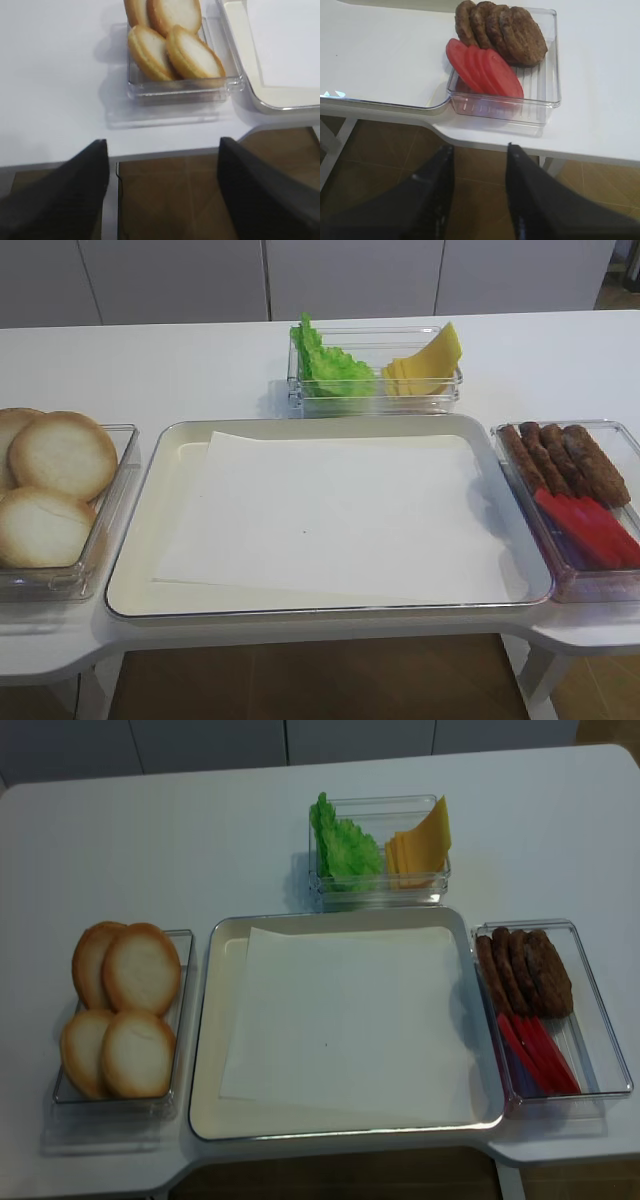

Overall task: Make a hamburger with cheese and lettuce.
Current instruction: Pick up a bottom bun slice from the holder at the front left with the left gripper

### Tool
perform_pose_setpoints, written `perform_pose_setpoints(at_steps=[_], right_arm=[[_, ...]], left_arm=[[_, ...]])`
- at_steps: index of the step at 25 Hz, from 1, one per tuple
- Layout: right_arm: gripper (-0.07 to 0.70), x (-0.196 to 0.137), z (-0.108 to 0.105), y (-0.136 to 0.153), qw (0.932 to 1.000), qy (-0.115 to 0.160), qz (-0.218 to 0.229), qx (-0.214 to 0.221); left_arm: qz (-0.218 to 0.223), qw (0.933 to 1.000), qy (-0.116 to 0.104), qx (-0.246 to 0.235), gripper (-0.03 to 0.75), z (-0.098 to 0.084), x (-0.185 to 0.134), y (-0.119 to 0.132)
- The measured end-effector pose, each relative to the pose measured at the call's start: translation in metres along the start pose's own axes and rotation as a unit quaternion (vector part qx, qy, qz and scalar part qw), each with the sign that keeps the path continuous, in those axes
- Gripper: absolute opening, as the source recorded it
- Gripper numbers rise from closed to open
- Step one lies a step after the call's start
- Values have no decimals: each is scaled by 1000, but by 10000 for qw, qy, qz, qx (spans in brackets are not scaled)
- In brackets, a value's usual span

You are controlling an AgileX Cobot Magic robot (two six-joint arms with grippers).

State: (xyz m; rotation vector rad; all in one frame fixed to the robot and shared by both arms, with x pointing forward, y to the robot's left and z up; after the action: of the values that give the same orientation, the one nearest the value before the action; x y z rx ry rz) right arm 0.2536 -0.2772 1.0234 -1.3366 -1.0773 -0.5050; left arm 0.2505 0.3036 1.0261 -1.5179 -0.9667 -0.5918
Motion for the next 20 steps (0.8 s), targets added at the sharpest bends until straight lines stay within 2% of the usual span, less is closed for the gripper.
perform_pose_setpoints(at_steps=[4, 8, 12, 20], right_arm=[[281, 0, 0, 0, 10000, 0, 0, 0], [281, 0, 0, 0, 10000, 0, 0, 0], [281, 0, 0, 0, 10000, 0, 0, 0], [281, 0, 0, 0, 10000, 0, 0, 0]], left_arm=[[-357, 9993, -106, 102, 501, -1, 23, -16], [-359, 9987, -113, 334, 501, -3, 57, -17], [-136, 9985, -288, 456, 501, -10, 89, -5], [628, 9944, -501, 680, 501, -20, 127, 41]])
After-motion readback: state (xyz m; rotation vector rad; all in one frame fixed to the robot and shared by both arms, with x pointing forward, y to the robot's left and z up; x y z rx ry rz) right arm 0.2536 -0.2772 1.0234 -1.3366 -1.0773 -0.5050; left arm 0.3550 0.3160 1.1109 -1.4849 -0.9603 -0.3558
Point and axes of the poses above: a point on each arm's last joint axis where the gripper is mounted, y pointing out along that axis toward the gripper, z along the wrist's bending axis when the last joint is at zero, x = y × z, the point moved 3 cm from there along y, pointing out along that axis toward the gripper, and after that the axes turned 11 degrees about -y, right-handed, at the moved point
